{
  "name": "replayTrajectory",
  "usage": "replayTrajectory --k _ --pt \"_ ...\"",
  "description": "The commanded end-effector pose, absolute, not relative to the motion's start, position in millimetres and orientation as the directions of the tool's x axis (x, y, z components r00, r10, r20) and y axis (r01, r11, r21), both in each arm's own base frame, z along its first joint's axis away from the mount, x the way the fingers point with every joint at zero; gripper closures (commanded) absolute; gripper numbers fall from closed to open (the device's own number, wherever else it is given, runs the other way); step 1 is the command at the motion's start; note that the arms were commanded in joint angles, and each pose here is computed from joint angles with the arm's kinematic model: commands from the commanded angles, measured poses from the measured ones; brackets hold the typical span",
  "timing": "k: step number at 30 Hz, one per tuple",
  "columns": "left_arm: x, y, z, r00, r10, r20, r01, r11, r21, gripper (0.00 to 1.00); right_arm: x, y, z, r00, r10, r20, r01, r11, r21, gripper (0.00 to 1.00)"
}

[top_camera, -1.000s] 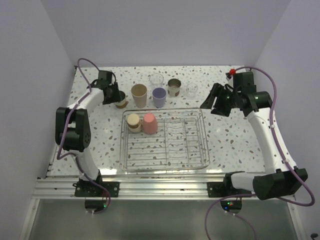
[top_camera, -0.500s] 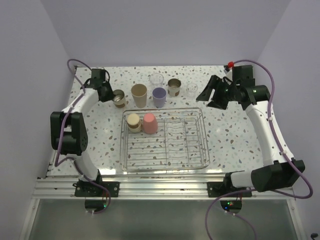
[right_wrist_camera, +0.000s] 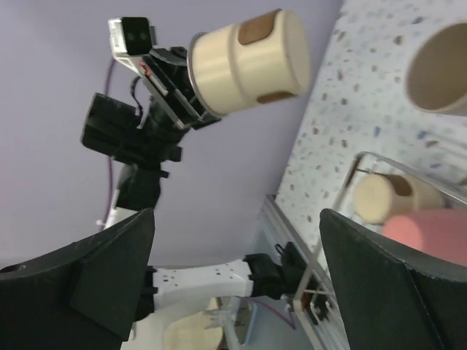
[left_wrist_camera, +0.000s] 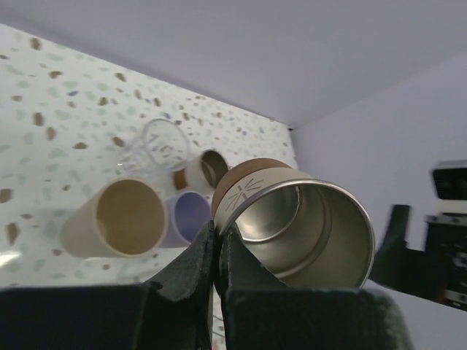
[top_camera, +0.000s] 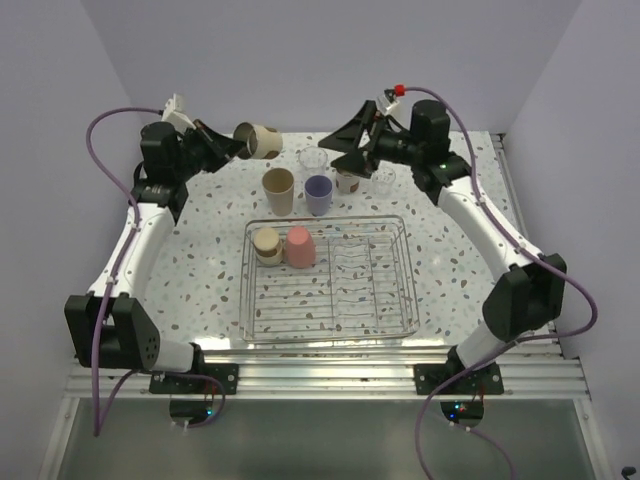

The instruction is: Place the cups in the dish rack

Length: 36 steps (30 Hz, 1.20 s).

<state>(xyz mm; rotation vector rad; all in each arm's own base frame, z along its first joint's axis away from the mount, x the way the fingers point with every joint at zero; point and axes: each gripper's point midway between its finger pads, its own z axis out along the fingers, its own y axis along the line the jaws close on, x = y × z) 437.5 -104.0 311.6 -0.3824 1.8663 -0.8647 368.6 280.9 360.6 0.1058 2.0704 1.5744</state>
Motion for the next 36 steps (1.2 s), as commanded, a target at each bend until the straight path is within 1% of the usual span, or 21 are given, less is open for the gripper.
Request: replayTrajectory --k 1,2,3,4,5,7,12,19,26,33,36 --pt "404.5 -143.7 374.0 -0.488 -0.643 -0.591 0.394 0.442 -0.806 1.0 358.5 321.9 430.8 -0.854 0.355 -0.382 -0.394 0.041 0.918 0.02" --pt "397.5 -148.2 383.4 -0.492 -0.647 -0.582 0.429 0.401 -0.809 1.0 364.8 330.5 428.1 -0.881 0.353 -0.313 -0.337 -0.005 0.942 0.02" --pt "385.6 -153.8 403.3 -0.493 -0.651 -0.577 0.494 0.337 -0.802 1.0 366.2 334.2 445.3 -0.865 0.369 -0.341 -0.389 -0.06 0.919 0.02" --pt "381.0 -155.4 407.9 -0.497 -0.653 -0.571 0.509 0.314 -0.801 1.0 365.7 340.6 450.2 -0.869 0.365 -0.333 -0.388 -0.087 0.917 0.02" --pt "374.7 -156.8 415.4 -0.488 -0.653 -0.579 0.54 0.295 -0.788 1.0 372.7 346.8 445.3 -0.88 0.361 -0.309 -0.365 -0.098 0.926 0.02" --pt "369.4 -158.2 422.2 -0.499 -0.657 -0.565 0.553 0.261 -0.792 1.0 373.5 353.0 459.2 -0.872 0.368 -0.324 -0.388 -0.115 0.914 0.02" --pt "358.9 -162.0 433.9 -0.515 -0.671 -0.533 0.591 0.172 -0.788 1.0 379.5 360.6 454.0 -0.871 0.373 -0.32 -0.379 -0.094 0.921 0.02" --pt "358.8 -168.2 423.1 -0.534 -0.671 -0.515 0.594 0.136 -0.793 1.0 382.5 364.3 446.7 -0.872 0.376 -0.315 -0.372 -0.087 0.924 0.02" --pt "372.8 -164.1 409.9 -0.524 -0.708 -0.473 0.539 0.154 -0.828 1.0 378.1 371.9 447.9 -0.884 0.344 -0.315 -0.373 -0.117 0.92 0.04" --pt "382.4 -163.2 405.2 -0.514 -0.725 -0.458 0.517 0.164 -0.84 1.0 369.5 375.3 445.1 -0.895 0.313 -0.317 -0.37 -0.126 0.921 0.06" --pt "383.6 -166.6 406.6 -0.514 -0.724 -0.46 0.519 0.165 -0.839 1.0 366.5 376.6 445.1 -0.897 0.306 -0.318 -0.369 -0.128 0.92 0.13"
